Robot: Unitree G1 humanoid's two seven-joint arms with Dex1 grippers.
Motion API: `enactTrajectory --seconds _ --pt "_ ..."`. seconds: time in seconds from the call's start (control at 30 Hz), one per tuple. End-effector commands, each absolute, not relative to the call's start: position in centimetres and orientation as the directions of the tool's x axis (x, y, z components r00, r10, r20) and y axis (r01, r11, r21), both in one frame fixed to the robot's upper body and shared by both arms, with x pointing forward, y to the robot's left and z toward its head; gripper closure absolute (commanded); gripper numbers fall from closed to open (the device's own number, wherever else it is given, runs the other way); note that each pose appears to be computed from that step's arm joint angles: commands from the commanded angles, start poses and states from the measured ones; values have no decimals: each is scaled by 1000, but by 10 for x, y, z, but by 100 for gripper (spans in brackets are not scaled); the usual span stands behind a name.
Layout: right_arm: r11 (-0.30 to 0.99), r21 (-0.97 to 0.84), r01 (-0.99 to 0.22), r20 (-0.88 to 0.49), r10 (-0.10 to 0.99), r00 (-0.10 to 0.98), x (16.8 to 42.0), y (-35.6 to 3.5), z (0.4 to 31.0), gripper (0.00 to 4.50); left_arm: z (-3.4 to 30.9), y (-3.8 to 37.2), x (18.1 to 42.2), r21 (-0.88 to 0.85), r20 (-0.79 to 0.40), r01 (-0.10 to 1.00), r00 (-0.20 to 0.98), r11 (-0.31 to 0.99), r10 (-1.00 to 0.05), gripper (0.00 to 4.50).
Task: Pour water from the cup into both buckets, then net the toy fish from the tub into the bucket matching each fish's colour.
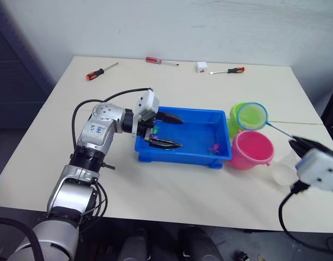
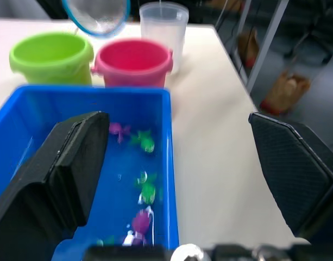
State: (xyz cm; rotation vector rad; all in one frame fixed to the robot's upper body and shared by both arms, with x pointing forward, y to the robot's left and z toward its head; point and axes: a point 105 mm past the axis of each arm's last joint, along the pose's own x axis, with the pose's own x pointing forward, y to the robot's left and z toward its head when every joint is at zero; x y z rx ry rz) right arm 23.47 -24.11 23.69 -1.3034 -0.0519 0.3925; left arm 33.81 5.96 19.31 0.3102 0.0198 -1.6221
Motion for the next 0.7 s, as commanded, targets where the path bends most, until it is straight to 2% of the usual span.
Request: enactTrajectory --seconds 0.03,0.1,0.2,0.33,0.4,0.5,0.7 --pt "209 -902 -378 -292 349 890 259 -234 232 450 202 62 337 220 -201 974 -4 -49 -980 7" --pt "517 -732 -444 -252 400 881 274 -225 232 450 205 64 335 224 -186 974 22 -21 -982 7" --pt "724 -455 -518 -273 441 855 281 -213 222 450 206 68 330 219 -179 976 46 6 -983 7" --pt "810 -214 -545 -370 449 813 277 -210 205 450 205 76 325 209 -184 977 77 38 -980 7" --pt "862 8 -506 -388 469 793 277 -206 193 450 204 79 324 209 -187 977 90 50 -978 7" --pt "857 223 -465 -383 516 766 276 -199 178 450 206 79 323 214 -183 975 103 62 -978 7" --pt "817 461 -346 -333 521 786 272 -195 151 450 209 80 322 222 -176 972 115 75 -978 7"
